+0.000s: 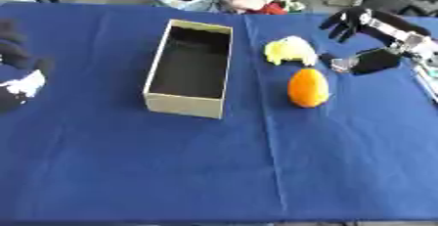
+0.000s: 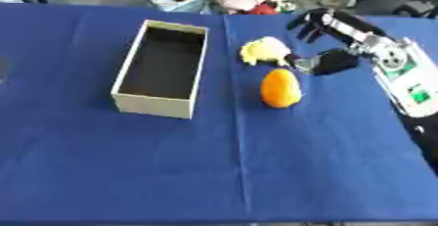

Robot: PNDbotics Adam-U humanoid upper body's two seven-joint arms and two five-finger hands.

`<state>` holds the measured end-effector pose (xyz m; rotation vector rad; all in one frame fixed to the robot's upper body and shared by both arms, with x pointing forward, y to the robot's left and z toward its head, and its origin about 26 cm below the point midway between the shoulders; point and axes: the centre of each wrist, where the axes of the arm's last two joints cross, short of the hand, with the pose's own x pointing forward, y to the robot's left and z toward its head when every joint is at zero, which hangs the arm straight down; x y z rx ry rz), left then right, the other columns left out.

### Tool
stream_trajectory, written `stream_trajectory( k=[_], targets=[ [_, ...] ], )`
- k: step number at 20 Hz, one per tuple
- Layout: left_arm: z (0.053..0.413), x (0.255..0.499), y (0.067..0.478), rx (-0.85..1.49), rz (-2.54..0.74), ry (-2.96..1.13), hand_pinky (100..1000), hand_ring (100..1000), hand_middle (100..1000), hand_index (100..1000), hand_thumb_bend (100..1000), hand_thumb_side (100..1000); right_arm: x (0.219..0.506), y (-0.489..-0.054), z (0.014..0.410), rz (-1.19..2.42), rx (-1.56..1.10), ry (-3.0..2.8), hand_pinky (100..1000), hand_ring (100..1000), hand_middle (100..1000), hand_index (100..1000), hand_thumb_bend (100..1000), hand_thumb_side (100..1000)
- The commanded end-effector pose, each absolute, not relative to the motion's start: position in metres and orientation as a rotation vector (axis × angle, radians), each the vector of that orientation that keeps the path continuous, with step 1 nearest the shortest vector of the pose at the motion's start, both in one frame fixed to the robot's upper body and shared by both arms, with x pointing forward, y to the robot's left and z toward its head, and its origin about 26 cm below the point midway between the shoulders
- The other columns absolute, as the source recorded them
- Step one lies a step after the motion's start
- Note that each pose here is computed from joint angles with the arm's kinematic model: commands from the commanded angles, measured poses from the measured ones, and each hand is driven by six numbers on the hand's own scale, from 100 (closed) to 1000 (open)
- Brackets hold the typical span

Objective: Pick up objects on the table and place them in the box.

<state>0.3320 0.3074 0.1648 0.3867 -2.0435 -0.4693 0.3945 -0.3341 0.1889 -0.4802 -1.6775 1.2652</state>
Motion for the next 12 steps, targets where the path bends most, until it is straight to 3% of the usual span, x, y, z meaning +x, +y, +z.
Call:
stream_trajectory(
  k=[1,12],
  targets=[
    [0.177,0.331,0.313,0.420,-0.497,-2.066,544,569,599,798,432,114,0.397,-0.343,0.201,1.294,-0.523,-1.649,692,744,794,821,306,294],
    [0.176,0.331,0.313,0.418,-0.495,-2.065,544,569,599,798,432,113,0.404,-0.349,0.182,1.327,-0.481,-1.535,693,745,791,824,306,303]
  ],
)
